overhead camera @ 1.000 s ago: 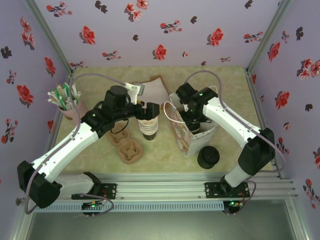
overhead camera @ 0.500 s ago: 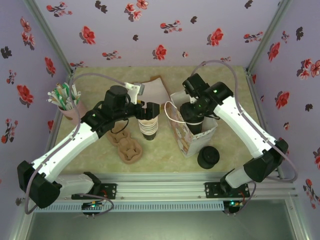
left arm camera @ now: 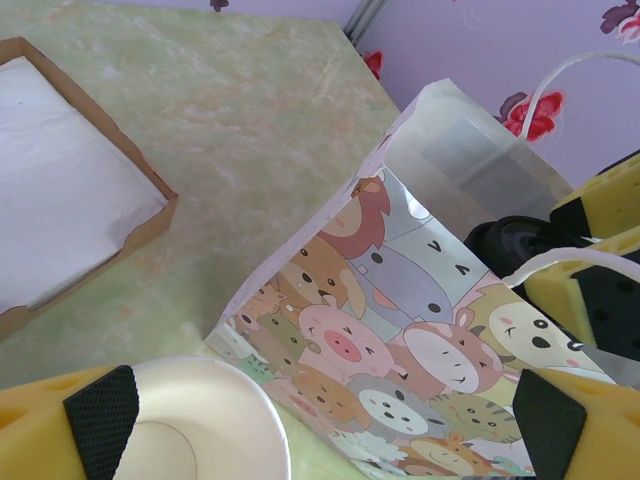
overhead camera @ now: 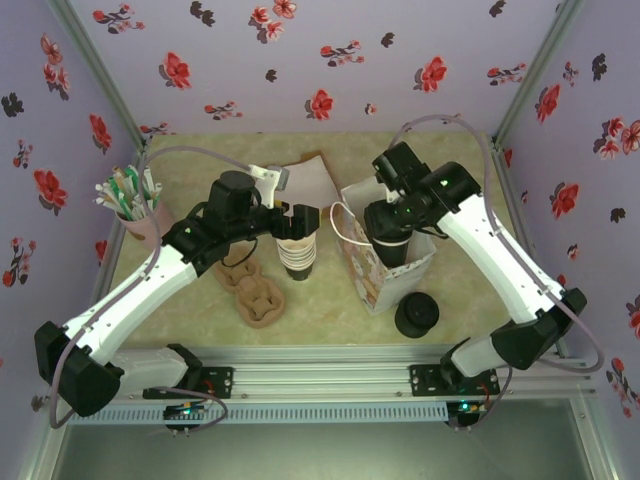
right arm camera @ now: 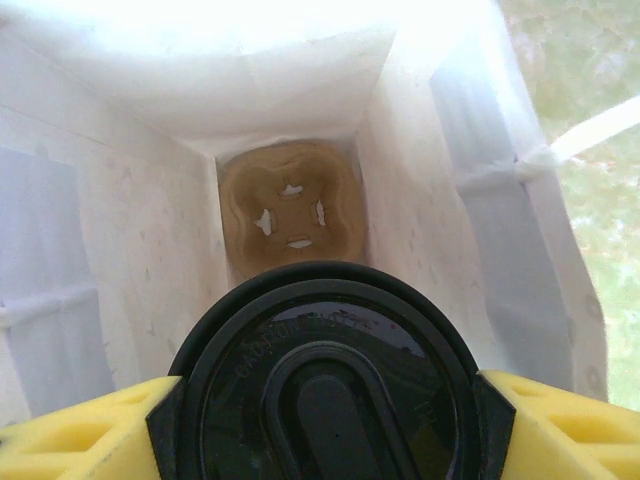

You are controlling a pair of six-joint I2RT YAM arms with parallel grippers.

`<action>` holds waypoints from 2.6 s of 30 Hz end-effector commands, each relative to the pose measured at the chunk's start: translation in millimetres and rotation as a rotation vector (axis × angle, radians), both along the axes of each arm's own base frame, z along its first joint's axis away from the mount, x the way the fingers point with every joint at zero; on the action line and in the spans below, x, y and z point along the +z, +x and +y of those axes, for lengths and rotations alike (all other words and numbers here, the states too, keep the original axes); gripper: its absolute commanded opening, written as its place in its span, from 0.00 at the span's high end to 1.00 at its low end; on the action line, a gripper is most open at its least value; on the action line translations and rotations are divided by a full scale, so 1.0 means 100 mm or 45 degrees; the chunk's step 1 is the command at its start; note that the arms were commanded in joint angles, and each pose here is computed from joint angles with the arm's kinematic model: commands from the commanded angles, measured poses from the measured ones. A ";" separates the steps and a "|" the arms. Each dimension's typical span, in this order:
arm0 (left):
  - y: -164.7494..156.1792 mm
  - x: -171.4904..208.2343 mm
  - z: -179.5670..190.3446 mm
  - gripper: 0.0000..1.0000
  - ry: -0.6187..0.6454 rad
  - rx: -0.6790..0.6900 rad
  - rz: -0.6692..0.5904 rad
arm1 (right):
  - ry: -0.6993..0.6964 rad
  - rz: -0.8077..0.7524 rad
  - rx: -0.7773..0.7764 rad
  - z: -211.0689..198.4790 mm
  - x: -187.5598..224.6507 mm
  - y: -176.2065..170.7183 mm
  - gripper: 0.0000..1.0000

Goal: Pack the takeout coffee

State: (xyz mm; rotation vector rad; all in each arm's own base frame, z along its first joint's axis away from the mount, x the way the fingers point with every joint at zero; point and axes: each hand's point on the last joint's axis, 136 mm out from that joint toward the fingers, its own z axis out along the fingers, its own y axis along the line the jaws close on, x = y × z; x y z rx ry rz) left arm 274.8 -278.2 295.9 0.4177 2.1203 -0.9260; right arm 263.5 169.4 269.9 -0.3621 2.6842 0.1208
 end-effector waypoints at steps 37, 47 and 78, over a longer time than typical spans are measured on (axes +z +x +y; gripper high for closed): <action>-0.50 0.70 -0.24 0.01 -0.113 -0.270 -0.550 | 0.575 -0.667 -0.038 -0.09 1.77 -0.17 0.27; -0.74 1.05 -0.50 0.01 0.001 -0.404 -0.866 | 0.572 -0.724 -0.110 -0.28 1.92 -0.25 0.27; 0.70 0.94 0.05 0.01 -0.015 0.133 -0.376 | 0.055 -0.631 -0.925 -1.77 0.25 0.47 0.28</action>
